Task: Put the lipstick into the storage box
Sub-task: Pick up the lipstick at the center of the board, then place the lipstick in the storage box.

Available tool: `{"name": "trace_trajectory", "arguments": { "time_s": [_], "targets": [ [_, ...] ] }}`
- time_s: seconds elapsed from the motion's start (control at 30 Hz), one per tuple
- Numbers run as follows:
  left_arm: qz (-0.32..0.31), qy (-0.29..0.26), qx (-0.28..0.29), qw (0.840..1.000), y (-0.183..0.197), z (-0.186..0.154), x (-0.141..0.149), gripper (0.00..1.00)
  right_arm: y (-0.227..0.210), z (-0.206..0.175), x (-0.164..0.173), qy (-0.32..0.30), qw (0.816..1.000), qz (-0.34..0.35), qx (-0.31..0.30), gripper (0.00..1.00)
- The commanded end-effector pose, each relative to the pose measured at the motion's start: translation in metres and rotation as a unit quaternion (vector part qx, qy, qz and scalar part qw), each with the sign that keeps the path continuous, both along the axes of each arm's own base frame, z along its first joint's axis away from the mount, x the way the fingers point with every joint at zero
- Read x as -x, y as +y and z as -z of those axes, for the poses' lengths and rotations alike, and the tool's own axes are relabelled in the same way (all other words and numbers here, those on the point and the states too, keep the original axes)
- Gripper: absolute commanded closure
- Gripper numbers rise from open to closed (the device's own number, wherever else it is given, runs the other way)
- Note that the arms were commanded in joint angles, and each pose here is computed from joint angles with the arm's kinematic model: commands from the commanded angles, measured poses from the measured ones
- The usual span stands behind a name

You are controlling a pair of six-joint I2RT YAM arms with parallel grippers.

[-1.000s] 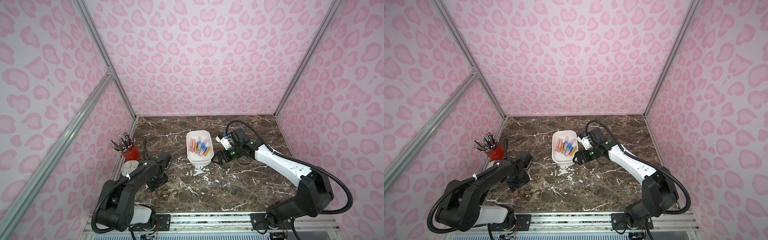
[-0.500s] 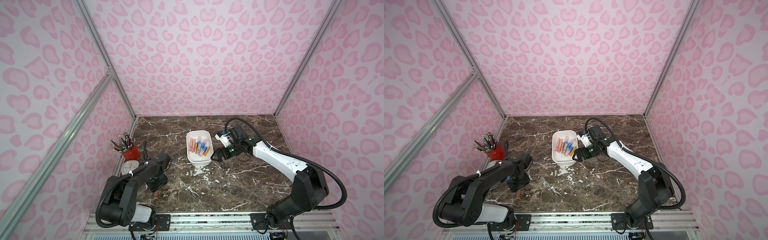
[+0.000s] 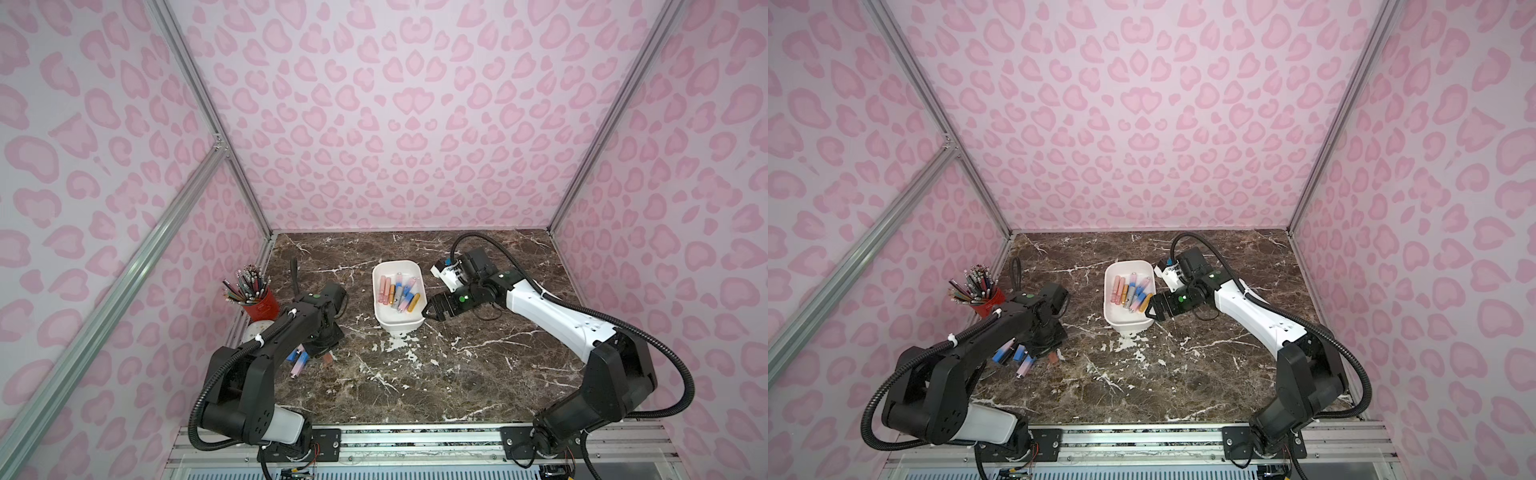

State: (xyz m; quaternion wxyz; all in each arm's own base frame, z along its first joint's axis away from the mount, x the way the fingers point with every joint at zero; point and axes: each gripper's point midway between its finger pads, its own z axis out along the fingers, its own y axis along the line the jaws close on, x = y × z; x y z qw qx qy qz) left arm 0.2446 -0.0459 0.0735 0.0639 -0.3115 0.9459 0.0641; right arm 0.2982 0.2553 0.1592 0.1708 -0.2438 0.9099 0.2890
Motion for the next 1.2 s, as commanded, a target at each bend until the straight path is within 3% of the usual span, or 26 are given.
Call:
{"name": "trace_trajectory", "arguments": {
  "time_s": [0.0,0.17,0.43,0.67,0.9,1.17],
  "targets": [
    [0.036,-0.014,-0.009,0.999,-0.011,-0.024,-0.024,0.91,-0.006,0.001,0.001,-0.004,1.0,0.008,0.01,0.01],
    [0.105,-0.043,0.001,0.994,-0.058,-0.046,-0.079,0.91,-0.015,-0.005,0.001,-0.013,1.0,0.024,0.013,0.01],
    [0.175,-0.071,0.049,0.981,-0.138,-0.049,-0.144,0.91,-0.034,-0.012,0.005,-0.027,0.998,0.048,0.033,0.01],
    [0.215,-0.068,0.088,0.97,-0.19,-0.032,-0.169,0.89,-0.043,-0.015,0.009,-0.026,0.997,0.063,0.04,0.01],
    [0.243,-0.055,0.093,0.964,-0.213,-0.008,-0.186,0.85,-0.048,-0.016,0.01,-0.026,0.996,0.063,0.049,0.01],
    [0.263,-0.072,0.084,0.958,-0.217,-0.018,-0.2,0.59,-0.051,-0.018,0.006,-0.026,0.997,0.058,0.051,0.01]
  ]
}}
